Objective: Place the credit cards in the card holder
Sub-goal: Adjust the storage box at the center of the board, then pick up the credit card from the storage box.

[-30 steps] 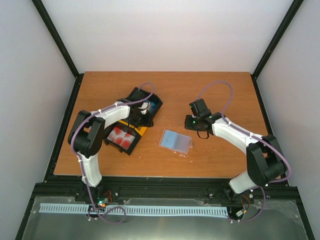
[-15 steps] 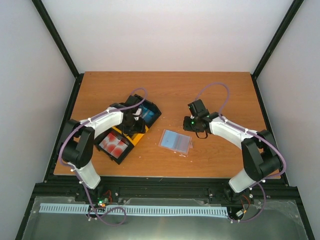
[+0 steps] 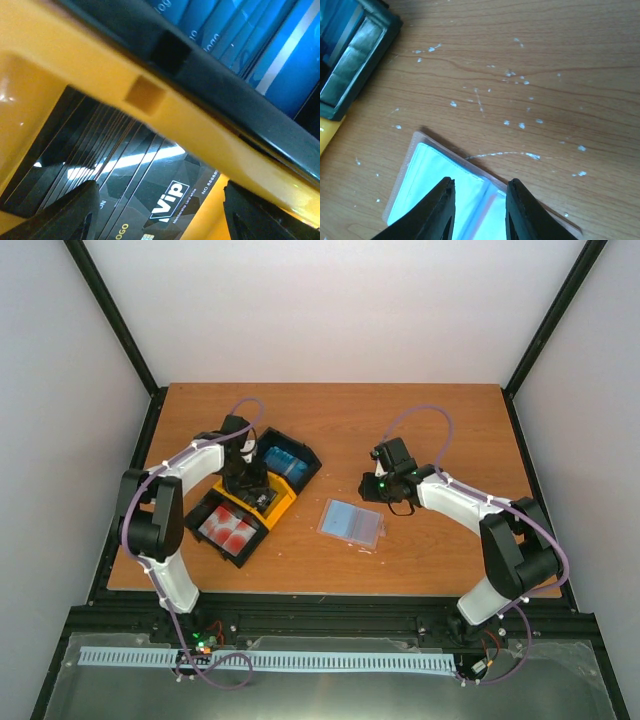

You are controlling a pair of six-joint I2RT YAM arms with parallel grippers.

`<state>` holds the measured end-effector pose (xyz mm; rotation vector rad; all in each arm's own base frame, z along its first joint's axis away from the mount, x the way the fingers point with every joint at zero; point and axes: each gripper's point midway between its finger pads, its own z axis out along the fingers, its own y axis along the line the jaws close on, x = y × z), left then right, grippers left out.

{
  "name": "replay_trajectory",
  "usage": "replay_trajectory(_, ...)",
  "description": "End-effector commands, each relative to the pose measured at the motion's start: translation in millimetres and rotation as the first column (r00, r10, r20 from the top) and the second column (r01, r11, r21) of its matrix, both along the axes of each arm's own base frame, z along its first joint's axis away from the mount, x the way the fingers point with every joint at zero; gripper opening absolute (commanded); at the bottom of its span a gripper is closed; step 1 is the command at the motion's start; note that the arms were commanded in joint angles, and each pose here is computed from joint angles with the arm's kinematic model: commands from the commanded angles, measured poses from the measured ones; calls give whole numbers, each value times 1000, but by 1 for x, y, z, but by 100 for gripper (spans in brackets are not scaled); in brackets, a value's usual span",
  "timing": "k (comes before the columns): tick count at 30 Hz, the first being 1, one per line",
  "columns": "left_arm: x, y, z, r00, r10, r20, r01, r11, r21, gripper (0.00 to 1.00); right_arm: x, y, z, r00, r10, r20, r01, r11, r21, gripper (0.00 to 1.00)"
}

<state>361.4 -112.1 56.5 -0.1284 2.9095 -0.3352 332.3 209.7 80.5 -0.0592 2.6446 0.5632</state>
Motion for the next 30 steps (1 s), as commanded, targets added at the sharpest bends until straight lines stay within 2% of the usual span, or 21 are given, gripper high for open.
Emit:
replay_trajectory(1,14,-6,-2,992,-120,30,120,993,-12,69,-3,19,4,991,122,46,-123,992,13,30)
replay_trajectory(5,12,-14,-6,987,-158,14,158,986,-51,64,-8,34,2,982,182,49,-183,983,9,30)
replay_trajectory(11,11,-22,-7,987,-162,-8,161,982,-99,49,-11,58,2,962,268,59,-268,963,-9,30)
replay_trajectory(14,12,-26,-3,987,-163,-7,161,980,-117,45,-11,63,1,957,285,59,-285,958,-16,30)
replay_trajectory(17,12,-31,1,987,-163,-8,160,975,-152,45,-10,63,1,956,287,59,-286,958,-22,30)
replay_trajectory(22,21,-14,-1,992,-128,11,128,991,-47,56,-11,62,-2,956,287,55,-286,958,-29,30)
replay_trajectory(25,24,-9,-8,992,-126,9,126,992,-12,58,-11,61,-4,956,290,50,-288,957,-35,30)
replay_trajectory(30,23,-11,-20,988,-153,-9,152,988,-17,58,-15,68,-4,940,336,54,-334,942,-31,31)
